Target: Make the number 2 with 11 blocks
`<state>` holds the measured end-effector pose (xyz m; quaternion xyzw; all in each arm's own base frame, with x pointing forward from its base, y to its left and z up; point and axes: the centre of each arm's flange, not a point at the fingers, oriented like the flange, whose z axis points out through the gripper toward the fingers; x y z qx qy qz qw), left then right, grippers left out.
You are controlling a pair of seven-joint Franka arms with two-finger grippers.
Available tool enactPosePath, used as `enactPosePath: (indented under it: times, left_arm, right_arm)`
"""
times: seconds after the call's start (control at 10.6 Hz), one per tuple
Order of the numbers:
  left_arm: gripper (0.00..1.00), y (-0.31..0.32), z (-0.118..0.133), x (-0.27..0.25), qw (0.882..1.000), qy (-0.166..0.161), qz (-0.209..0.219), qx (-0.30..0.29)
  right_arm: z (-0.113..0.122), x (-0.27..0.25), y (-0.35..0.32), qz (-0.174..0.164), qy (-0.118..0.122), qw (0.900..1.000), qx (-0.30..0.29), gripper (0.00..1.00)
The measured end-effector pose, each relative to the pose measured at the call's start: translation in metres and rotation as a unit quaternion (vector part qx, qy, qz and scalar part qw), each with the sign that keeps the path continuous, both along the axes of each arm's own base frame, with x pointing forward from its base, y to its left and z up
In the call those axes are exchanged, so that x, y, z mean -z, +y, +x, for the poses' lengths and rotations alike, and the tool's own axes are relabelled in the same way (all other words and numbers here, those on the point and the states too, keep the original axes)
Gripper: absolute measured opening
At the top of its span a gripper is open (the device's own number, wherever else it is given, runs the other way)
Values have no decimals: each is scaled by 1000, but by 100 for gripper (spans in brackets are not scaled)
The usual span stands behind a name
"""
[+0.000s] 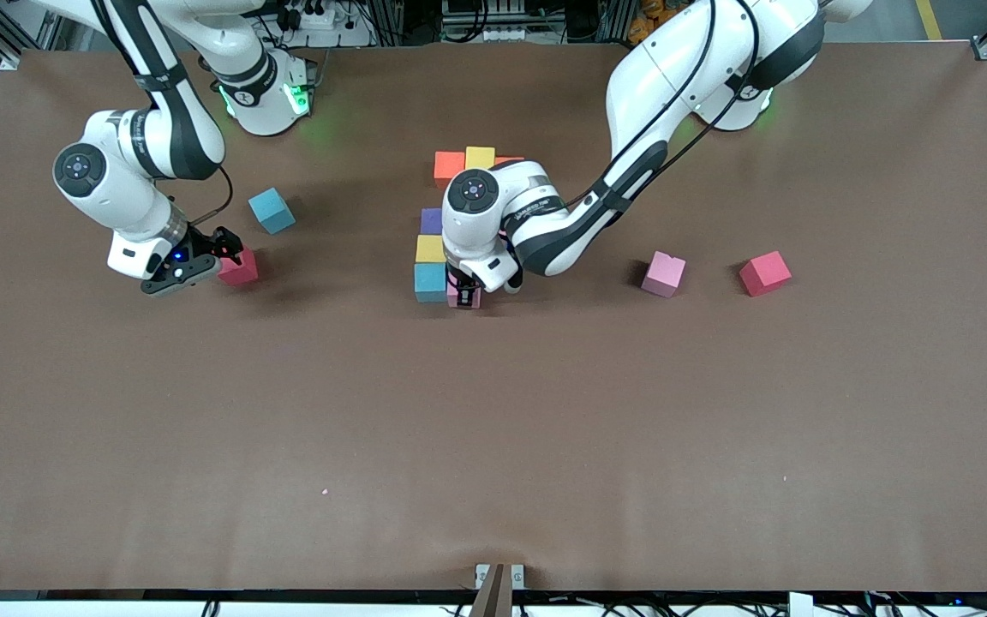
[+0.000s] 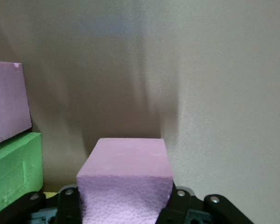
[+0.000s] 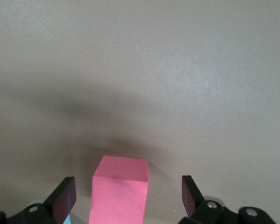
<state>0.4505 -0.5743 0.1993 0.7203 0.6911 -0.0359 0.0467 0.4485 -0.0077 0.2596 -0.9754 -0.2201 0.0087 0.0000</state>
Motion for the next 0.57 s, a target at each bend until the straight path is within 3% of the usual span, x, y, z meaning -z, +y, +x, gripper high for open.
enactPosePath:
  times: [0.38, 0.57]
  left_arm:
    - [58, -3, -5, 6, 1000, 2, -3, 3]
    - [84, -7, -7, 4, 1000, 0, -5, 7]
  right_arm:
    - [-5, 12, 0, 0, 16, 1000, 0, 100]
    - [11, -5, 0, 0, 1, 1000, 0, 100]
